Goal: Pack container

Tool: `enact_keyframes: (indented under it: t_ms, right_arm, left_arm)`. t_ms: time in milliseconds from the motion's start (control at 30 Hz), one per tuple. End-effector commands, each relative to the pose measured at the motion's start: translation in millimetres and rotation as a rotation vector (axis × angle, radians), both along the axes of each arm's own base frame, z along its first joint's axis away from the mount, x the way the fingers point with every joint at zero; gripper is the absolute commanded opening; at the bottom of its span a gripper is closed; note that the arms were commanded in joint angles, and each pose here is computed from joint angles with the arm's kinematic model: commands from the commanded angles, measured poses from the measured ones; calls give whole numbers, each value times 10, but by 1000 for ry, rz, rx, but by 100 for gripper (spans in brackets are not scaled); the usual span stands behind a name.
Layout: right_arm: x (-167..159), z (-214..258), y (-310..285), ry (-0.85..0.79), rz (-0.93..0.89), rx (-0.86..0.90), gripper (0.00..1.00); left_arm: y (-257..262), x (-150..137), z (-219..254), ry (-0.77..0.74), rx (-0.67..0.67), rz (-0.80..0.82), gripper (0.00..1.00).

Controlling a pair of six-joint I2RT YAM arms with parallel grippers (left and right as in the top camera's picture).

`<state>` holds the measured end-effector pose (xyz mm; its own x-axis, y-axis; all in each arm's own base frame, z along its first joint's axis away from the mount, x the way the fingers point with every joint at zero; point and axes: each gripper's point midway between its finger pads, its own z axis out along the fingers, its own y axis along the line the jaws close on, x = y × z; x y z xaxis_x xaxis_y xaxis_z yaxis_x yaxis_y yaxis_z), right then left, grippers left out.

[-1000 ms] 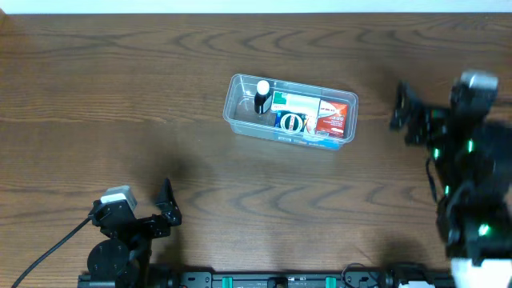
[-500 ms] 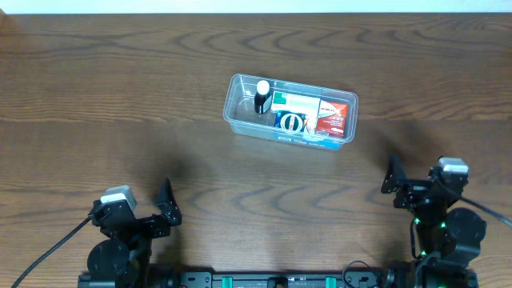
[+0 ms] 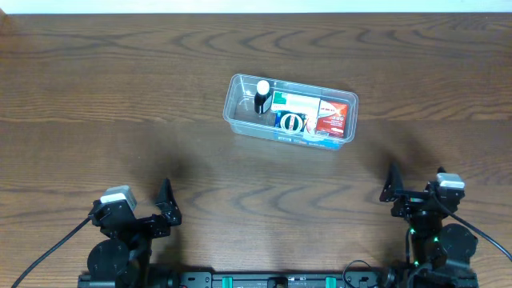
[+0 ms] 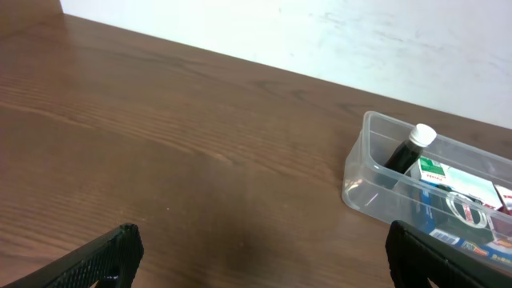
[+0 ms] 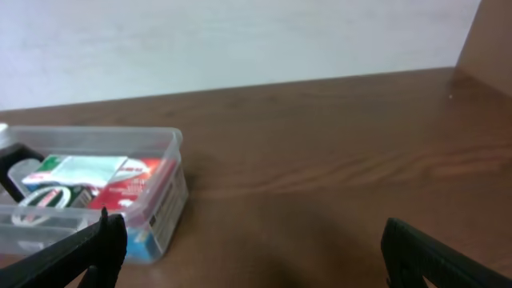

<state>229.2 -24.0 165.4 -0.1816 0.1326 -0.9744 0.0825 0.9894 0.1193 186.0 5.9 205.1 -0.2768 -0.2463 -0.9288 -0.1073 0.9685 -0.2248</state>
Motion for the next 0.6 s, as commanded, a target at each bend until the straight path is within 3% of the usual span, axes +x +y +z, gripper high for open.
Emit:
enact_keyframes:
  t_ms: [0, 567]
  right_arm:
    - [11, -257, -24, 51, -5, -3, 99]
    - [19, -242, -20, 42, -1, -5, 99]
  left_arm:
    - [14, -2, 15, -9, 5, 6, 98]
    - [14, -2, 15, -9, 5, 6, 98]
